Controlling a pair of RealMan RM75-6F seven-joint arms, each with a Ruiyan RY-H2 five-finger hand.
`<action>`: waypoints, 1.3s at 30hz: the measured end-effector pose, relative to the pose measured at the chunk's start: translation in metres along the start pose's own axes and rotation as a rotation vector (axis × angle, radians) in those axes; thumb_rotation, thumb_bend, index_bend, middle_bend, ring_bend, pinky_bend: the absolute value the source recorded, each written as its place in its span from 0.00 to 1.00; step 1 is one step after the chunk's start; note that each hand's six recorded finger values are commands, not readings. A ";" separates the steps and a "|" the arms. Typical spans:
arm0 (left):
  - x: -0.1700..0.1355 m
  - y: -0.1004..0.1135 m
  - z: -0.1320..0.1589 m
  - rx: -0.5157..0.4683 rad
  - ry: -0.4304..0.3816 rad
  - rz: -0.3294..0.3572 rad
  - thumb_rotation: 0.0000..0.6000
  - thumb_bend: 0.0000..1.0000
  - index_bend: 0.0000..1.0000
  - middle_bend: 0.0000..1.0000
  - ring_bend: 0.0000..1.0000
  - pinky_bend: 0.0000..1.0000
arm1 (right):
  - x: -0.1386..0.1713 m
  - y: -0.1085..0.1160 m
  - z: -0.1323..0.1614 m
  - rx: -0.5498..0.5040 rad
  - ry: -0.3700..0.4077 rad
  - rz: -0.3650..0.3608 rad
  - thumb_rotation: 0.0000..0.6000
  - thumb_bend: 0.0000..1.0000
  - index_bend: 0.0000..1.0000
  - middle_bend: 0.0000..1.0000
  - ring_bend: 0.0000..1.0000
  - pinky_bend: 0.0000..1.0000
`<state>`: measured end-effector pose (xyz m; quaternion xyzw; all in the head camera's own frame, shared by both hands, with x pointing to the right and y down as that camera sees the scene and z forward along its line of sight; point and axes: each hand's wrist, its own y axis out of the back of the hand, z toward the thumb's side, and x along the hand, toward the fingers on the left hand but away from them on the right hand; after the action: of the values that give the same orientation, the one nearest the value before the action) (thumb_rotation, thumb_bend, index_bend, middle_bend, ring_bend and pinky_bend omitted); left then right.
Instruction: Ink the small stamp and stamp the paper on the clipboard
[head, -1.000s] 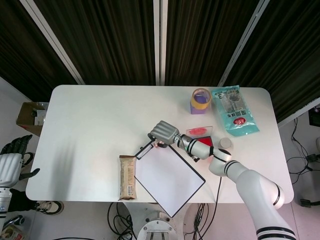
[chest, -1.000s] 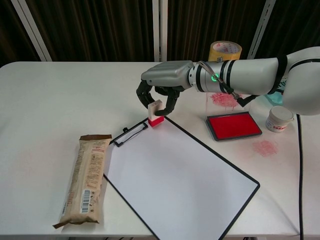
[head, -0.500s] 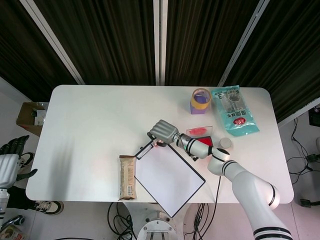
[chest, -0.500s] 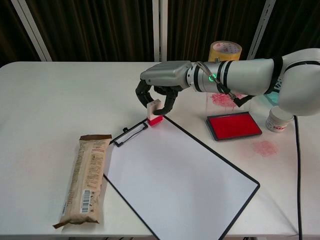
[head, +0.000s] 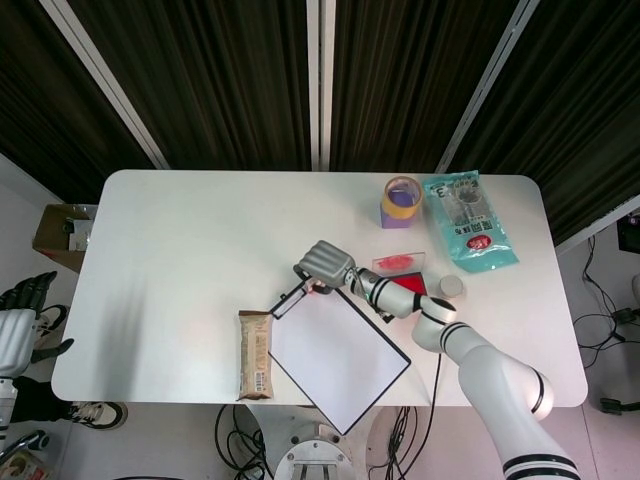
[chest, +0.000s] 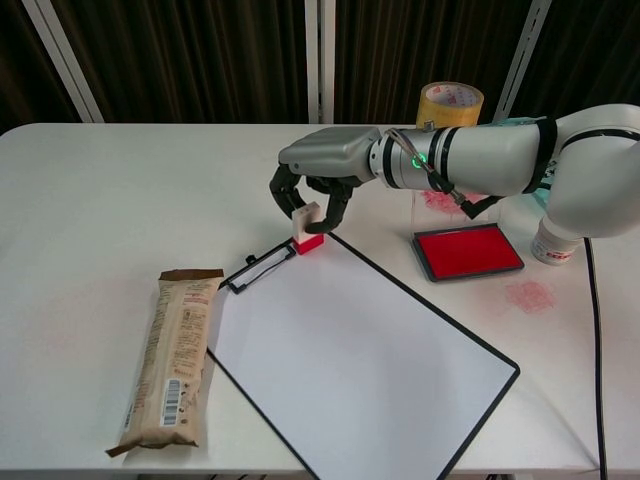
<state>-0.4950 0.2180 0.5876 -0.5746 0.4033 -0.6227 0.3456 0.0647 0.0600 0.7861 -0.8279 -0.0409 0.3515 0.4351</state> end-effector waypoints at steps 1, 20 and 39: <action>0.000 0.001 0.000 -0.001 -0.001 0.001 1.00 0.00 0.07 0.11 0.10 0.18 | 0.000 -0.001 0.000 0.001 0.001 0.002 1.00 0.49 1.00 0.86 0.83 0.94; -0.001 0.002 -0.007 -0.012 0.011 0.005 1.00 0.00 0.07 0.11 0.10 0.18 | -0.004 -0.015 0.005 0.043 -0.008 0.032 1.00 0.50 1.00 0.87 0.83 0.94; -0.002 0.003 -0.008 -0.013 0.011 0.011 1.00 0.00 0.07 0.11 0.10 0.18 | -0.005 -0.020 0.007 0.040 -0.007 0.031 1.00 0.50 1.00 0.88 0.83 0.94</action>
<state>-0.5026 0.2190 0.5841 -0.5714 0.4123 -0.6212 0.3430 0.0610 0.0750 0.8011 -0.8184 -0.0226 0.3619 0.4458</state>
